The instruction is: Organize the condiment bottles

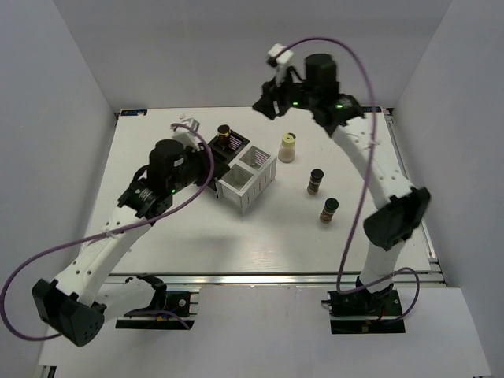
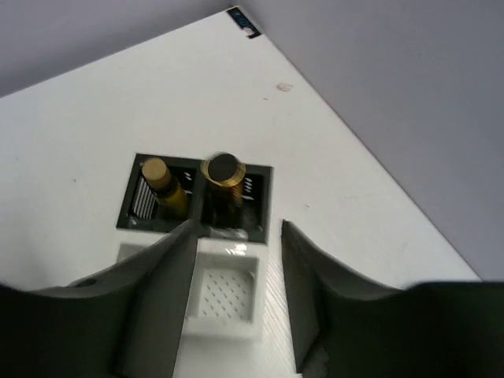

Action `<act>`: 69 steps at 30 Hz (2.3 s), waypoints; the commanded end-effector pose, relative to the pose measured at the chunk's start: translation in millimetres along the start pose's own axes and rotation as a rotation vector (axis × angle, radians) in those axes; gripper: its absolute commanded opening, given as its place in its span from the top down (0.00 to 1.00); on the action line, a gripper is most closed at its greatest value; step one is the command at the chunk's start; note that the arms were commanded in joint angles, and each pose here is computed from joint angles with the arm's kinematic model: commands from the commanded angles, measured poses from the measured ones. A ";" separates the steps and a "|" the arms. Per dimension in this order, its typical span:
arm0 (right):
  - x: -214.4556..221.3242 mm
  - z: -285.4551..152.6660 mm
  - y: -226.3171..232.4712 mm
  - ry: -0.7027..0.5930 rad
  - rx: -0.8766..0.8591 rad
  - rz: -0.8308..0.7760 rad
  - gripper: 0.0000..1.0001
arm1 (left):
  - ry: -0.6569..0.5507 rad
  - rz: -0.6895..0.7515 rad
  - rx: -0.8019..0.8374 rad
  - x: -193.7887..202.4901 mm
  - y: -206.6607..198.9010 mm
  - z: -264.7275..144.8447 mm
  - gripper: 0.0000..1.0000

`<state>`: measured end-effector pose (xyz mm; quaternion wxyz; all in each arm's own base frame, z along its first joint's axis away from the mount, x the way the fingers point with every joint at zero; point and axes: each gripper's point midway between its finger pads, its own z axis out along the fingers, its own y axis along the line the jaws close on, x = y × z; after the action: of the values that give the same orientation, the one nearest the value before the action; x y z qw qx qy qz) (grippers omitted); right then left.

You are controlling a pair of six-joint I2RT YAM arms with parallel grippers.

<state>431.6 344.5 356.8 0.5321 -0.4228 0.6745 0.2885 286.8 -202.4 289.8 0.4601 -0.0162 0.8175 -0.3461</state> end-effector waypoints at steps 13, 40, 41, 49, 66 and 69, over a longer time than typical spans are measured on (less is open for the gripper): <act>174.9 -198.1 -70.4 0.248 0.219 0.434 0.36 | 0.305 0.341 0.088 89.3 -111.2 136.1 0.22; 216.4 -235.1 -67.1 0.261 0.314 0.538 0.31 | 0.344 0.522 0.051 165.6 -107.4 294.6 0.16; 216.8 -235.0 -67.1 0.261 0.314 0.538 0.31 | 0.333 0.522 0.056 163.8 -108.5 297.0 0.16; 218.7 -234.6 -67.8 0.260 0.316 0.544 0.31 | 0.332 0.526 0.062 171.8 -105.8 307.8 0.22; 223.2 -236.1 -68.8 0.269 0.322 0.549 0.31 | 0.248 0.511 0.079 143.6 -124.7 303.6 0.72; 223.7 -236.4 -68.9 0.272 0.321 0.542 0.31 | 0.193 0.522 0.078 117.9 -136.7 292.2 0.77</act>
<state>357.9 55.1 205.1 0.3876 -0.1657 0.8717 0.2500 393.2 -505.9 87.8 0.3786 0.2625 0.8605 -0.2174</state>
